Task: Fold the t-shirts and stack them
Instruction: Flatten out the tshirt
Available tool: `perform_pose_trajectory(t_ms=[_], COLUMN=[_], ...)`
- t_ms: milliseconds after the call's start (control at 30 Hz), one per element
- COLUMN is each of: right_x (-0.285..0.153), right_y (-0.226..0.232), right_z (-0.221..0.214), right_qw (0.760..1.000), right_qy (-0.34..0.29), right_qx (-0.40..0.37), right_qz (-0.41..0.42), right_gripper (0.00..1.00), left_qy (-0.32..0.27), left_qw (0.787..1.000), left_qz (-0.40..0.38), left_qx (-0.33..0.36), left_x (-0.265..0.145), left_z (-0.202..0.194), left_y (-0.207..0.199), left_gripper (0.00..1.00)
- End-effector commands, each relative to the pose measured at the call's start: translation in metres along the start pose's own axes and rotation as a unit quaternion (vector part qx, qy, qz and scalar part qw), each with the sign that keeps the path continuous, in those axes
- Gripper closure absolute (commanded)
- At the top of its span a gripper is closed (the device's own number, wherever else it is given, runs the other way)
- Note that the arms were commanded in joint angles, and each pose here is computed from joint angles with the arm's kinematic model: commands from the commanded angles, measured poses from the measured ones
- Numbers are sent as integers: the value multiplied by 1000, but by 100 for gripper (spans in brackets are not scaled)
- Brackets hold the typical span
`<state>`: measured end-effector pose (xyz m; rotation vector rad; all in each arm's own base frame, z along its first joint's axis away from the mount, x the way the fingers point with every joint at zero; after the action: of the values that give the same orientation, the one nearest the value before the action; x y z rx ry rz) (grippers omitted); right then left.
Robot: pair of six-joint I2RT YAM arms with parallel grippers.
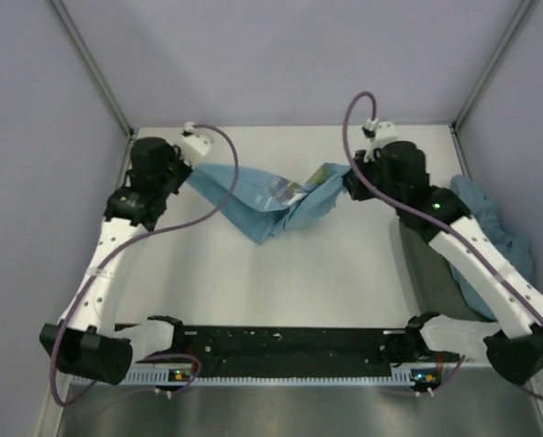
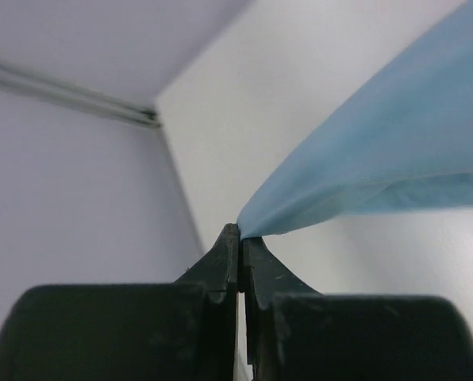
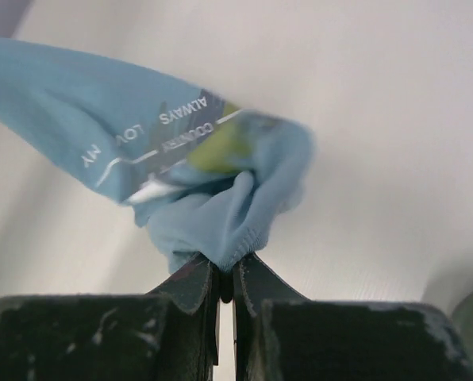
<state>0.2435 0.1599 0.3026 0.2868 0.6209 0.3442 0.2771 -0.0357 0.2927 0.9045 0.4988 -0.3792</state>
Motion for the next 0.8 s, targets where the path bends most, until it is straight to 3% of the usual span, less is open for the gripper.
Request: perform_pose_trajectory(t_ms=[0,133,267,567,767], right_x=[-105,-167,-177,-89,24], right_y=[6,13,11,-22,-49], right_z=[45,55,45,31,42], right_qw=[991,977,975,993,986], right_qy=[-118,-177,-174,-85,11], right_qx=[-55,-65,-64,-72,-109], right_qz=[33,99,126,-42,-126], right_gripper=[100,100,100,100,100], left_qy=[-23,-39,-47,-18,-46], left_qw=[990,984,987,992,996], left_qz=[127,162,138,97,-5], left_qx=[-63,-56,-69,-76,-82], left_x=[-105,-160,-172,-120,-70], left_z=[10,14,11,-5,-10], left_y=[63,76,67,44,14], left_gripper=[100,100,100,100,100])
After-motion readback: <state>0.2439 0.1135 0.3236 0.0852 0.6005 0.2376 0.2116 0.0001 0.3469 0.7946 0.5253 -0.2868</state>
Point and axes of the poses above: each gripper's point midway between its finger pads, its own x axis out along the fingers, its own y axis along the line the jaws close on, z = x × y, the point moved 10 cm from there along -x, back along the fingers, and after that the axes turned 10 degrees about x, right-handed, at the moved point
